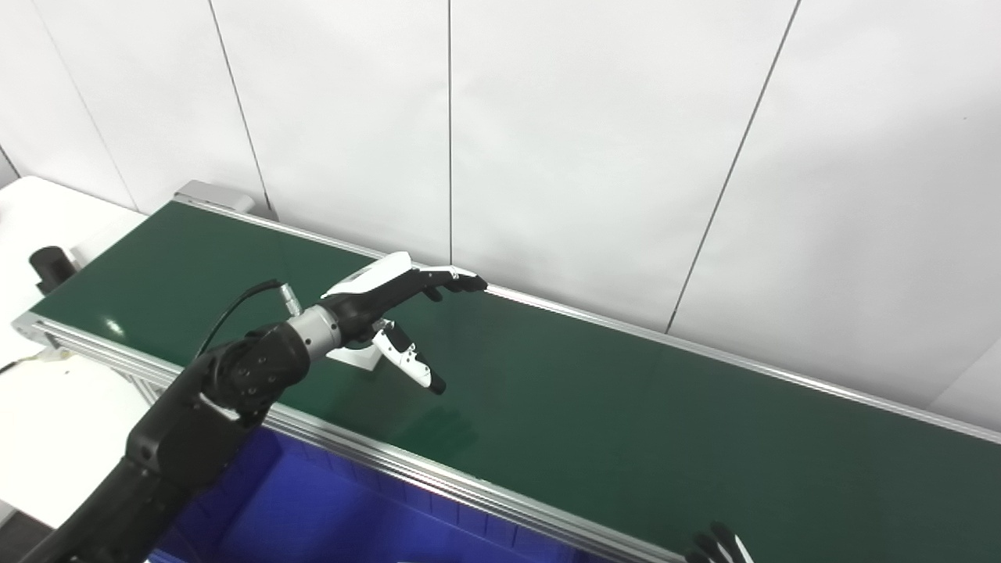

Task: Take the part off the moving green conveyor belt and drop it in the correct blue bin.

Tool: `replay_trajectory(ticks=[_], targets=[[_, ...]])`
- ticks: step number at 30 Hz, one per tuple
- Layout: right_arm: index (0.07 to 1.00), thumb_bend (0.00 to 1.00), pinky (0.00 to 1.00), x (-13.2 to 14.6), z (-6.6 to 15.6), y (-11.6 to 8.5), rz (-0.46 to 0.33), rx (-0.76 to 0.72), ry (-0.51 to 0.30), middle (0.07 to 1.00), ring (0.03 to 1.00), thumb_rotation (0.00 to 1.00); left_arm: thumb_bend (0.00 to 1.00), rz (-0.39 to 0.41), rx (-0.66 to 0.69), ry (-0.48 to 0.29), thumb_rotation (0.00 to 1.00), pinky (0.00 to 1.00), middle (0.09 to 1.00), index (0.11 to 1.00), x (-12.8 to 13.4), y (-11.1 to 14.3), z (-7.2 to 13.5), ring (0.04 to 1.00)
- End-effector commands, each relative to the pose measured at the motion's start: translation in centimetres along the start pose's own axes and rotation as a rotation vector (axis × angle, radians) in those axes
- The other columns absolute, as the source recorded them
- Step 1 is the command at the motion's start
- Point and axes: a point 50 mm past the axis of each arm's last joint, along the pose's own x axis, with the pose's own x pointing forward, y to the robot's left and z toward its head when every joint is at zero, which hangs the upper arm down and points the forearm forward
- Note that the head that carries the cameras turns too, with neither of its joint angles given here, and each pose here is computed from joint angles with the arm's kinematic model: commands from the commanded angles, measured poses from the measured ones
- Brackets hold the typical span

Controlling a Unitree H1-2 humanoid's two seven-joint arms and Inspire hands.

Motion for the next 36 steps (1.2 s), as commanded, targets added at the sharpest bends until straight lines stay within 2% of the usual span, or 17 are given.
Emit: replay_trajectory(ticks=[1,3,4,8,12,20,26,36], targets=[[0.923,0.66,0.78,0.5,1.0,-0.1,-0.003,0.005,-0.073,0.870,0.831,0.47,0.92,0.050,0.098,-0.019,0.07,0.71,0.822,0.846,0.6,2.9,0.6,0.826],[0.923,0.67,0.78,0.5,1.0,0.0,-0.004,0.004,-0.073,0.870,0.830,0.48,0.93,0.044,0.127,-0.004,0.08,0.70,0.819,0.841,0.8,2.9,0.2,0.823],[0.923,0.67,0.78,0.5,1.0,0.0,-0.004,0.004,-0.073,0.869,0.830,0.48,0.93,0.040,0.138,-0.001,0.09,0.73,0.842,0.846,0.8,2.9,0.0,0.853],[0.923,0.67,0.78,0.5,1.1,0.1,-0.005,0.009,-0.075,0.870,0.829,0.47,0.93,0.026,0.199,0.018,0.10,0.77,0.874,0.847,1.0,2.9,-0.9,0.885],[0.925,0.66,0.78,0.5,1.0,0.1,-0.002,0.013,-0.076,0.873,0.833,0.47,0.94,0.019,0.242,0.031,0.06,0.77,0.867,0.839,1.3,2.7,-2.0,0.866],[0.924,0.66,0.78,0.5,1.0,0.1,-0.002,0.016,-0.078,0.872,0.834,0.46,0.94,-0.008,0.331,0.097,0.07,0.77,0.899,0.844,1.9,2.3,-2.9,0.864],[0.925,0.67,0.78,0.6,1.1,0.0,-0.001,0.011,-0.077,0.872,0.832,0.48,0.95,-0.016,0.401,0.126,0.06,0.74,0.883,0.849,2.3,1.6,-3.3,0.826],[0.926,0.67,0.78,0.5,1.1,0.1,0.000,0.014,-0.075,0.873,0.834,0.47,0.95,-0.022,0.415,0.132,0.06,0.74,0.851,0.840,3.5,0.9,-3.9,0.809]])
